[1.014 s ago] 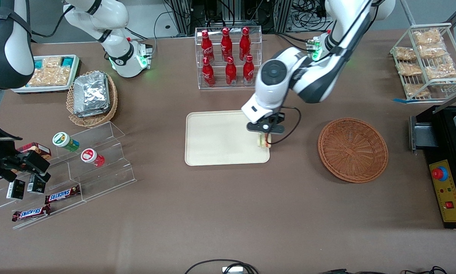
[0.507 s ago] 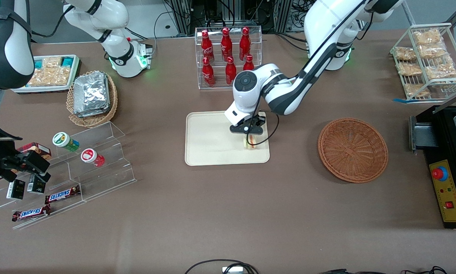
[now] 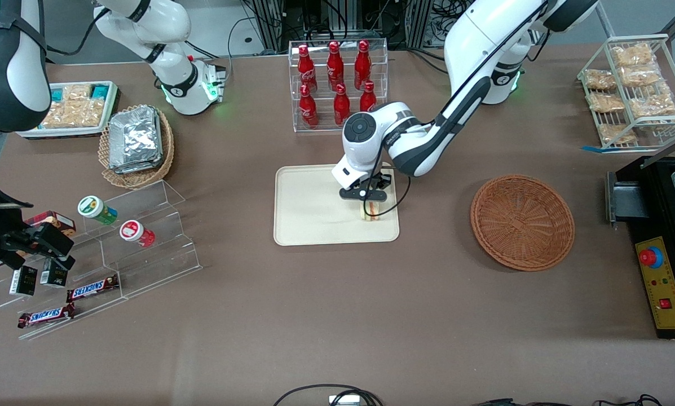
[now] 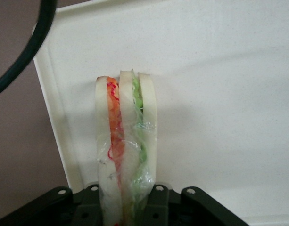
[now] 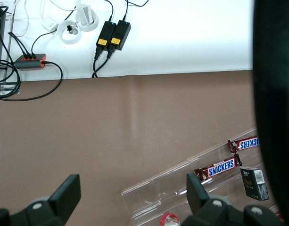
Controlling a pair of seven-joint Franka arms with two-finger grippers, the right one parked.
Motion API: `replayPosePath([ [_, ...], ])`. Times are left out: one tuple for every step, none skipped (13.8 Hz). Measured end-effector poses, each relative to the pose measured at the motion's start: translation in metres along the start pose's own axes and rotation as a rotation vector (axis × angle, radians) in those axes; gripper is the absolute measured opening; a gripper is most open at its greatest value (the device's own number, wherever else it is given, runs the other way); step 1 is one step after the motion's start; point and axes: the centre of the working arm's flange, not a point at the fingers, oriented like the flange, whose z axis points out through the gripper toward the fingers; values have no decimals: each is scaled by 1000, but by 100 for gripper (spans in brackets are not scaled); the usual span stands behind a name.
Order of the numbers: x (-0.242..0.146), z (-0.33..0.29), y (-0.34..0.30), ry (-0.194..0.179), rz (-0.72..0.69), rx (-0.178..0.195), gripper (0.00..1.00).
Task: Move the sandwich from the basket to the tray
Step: 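Lower the sandwich onto the tray and open the left gripper, then raise the left gripper away from the tray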
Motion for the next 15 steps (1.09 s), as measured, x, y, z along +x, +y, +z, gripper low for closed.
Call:
replayPosePath([
  [0, 1, 0, -1, 0, 0, 37],
  [0, 2, 0, -3, 1, 1, 48],
  [0, 2, 0, -4, 1, 1, 57],
  [0, 2, 0, -4, 0, 1, 68],
  [0, 2, 0, -3, -2, 0, 77],
  [2, 0, 0, 1, -13, -2, 88],
  [5, -5, 0, 9, -41, -8, 97],
  [11, -13, 0, 23, -73, -16, 99],
  [17, -23, -2, 41, -102, -25, 99],
  [24, -36, -4, 57, -127, -26, 99],
  [29, -47, -9, 67, -153, -16, 99],
  [37, -58, -18, 71, -183, 2, 99],
  [48, -70, -32, 75, -215, 17, 100],
  [60, -82, -46, 81, -247, 25, 100],
  [72, -94, -61, 88, -278, 32, 100],
])
